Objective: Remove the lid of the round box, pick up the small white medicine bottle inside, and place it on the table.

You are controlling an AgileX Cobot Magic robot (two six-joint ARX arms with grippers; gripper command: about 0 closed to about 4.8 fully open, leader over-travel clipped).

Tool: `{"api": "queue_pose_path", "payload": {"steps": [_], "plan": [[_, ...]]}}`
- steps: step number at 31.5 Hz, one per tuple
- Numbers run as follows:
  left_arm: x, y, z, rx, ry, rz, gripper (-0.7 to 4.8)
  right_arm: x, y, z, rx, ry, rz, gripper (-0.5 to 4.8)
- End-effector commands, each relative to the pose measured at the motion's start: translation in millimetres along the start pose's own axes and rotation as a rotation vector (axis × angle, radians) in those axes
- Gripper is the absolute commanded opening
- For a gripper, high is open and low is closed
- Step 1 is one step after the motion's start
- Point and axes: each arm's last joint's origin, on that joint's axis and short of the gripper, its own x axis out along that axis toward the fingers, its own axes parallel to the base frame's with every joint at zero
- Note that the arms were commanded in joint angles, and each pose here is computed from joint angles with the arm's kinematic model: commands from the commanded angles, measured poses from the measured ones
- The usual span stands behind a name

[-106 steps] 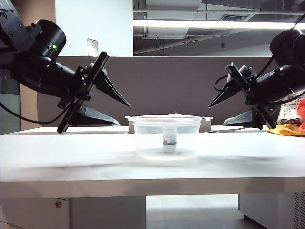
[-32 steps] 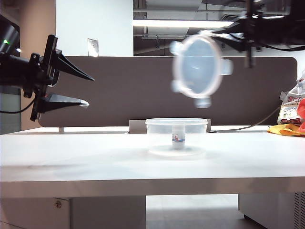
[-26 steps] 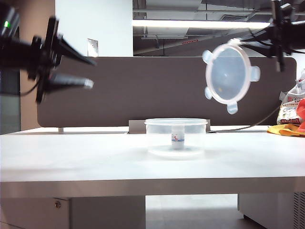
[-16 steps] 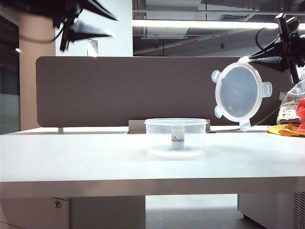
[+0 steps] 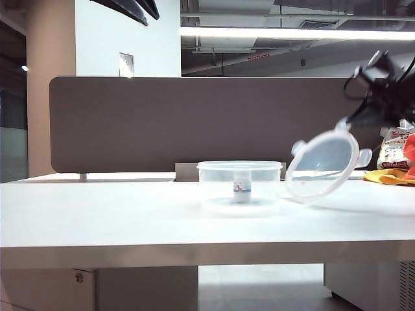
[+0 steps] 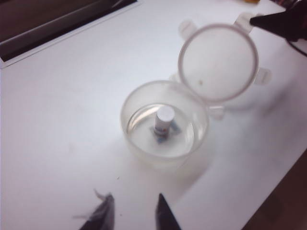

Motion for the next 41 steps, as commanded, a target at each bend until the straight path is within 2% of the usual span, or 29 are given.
{"api": "queue_pose_path", "payload": {"steps": [1, 4, 5, 6, 10, 13, 18, 23, 27, 29, 30, 31, 33, 35, 41], "plan": [[0.6, -6.5, 0.2, 0.035, 0.012, 0.015, 1.16, 1.1, -0.7, -6.8, -0.038, 0.047, -0.091, 1.06], [1.6, -7.7, 0.2, 0.048, 0.014, 0.014, 1.16, 0.9, -1.8, -7.1, -0.038, 0.043, -0.139, 3.11], [1.6, -7.9, 0.2, 0.048, 0.014, 0.014, 1.16, 0.6, -1.9, -6.5, -0.042, 0.038, -0.153, 3.64], [1.6, -7.7, 0.2, 0.048, 0.014, 0.015, 1.16, 0.1, -1.9, -5.7, -0.046, 0.031, -0.168, 3.81], [1.8, -7.7, 0.1, 0.047, 0.015, 0.015, 1.16, -4.7, 2.5, -0.6, -0.103, 0.013, -0.186, 3.81], [1.9, -7.2, 0.2, 0.048, 0.017, 0.034, 1.17, -8.4, 17.7, 5.2, -0.153, -0.009, -0.187, 3.78], [8.3, -12.4, 1.1, 0.057, 0.015, 0.028, 1.17, -3.7, 61.0, 6.6, -0.300, -0.027, -0.155, 3.77], [15.0, -20.8, 1.5, 0.075, 0.020, 0.013, 1.17, 14.3, 113.8, -12.1, -0.464, 0.015, -0.134, 3.78], [27.9, -23.3, 2.5, 0.082, 0.014, 0.001, 1.28, 24.4, 144.7, -29.1, -0.517, 0.054, -0.112, 3.77], [37.2, -21.4, 1.3, 0.078, 0.026, 0.005, 1.72, 23.3, 156.1, -33.9, -0.525, 0.076, -0.087, 3.42], [44.9, -19.9, 0.0, 0.070, 0.037, 0.004, 2.09, 20.9, 161.4, -35.1, -0.529, 0.087, -0.079, 2.85], [52.7, -18.2, -1.4, 0.053, 0.048, 0.003, 2.30, 16.3, 167.3, -35.7, -0.533, 0.101, -0.070, 1.87], [71.6, -14.4, -5.6, 0.042, 0.076, 0.002, 2.61, 4.8, 176.6, -34.2, -0.542, 0.120, -0.056, 0.47], [91.8, -9.5, -11.0, 0.031, 0.103, 0.002, 2.79, -8.6, 183.2, -29.7, -0.542, 0.122, -0.049, 0.35], [146.7, 0.7, -28.2, 0.004, 0.154, -0.011, 2.81, -65.6, 205.2, -9.5, -0.562, 0.060, -0.039, 0.34]]}}
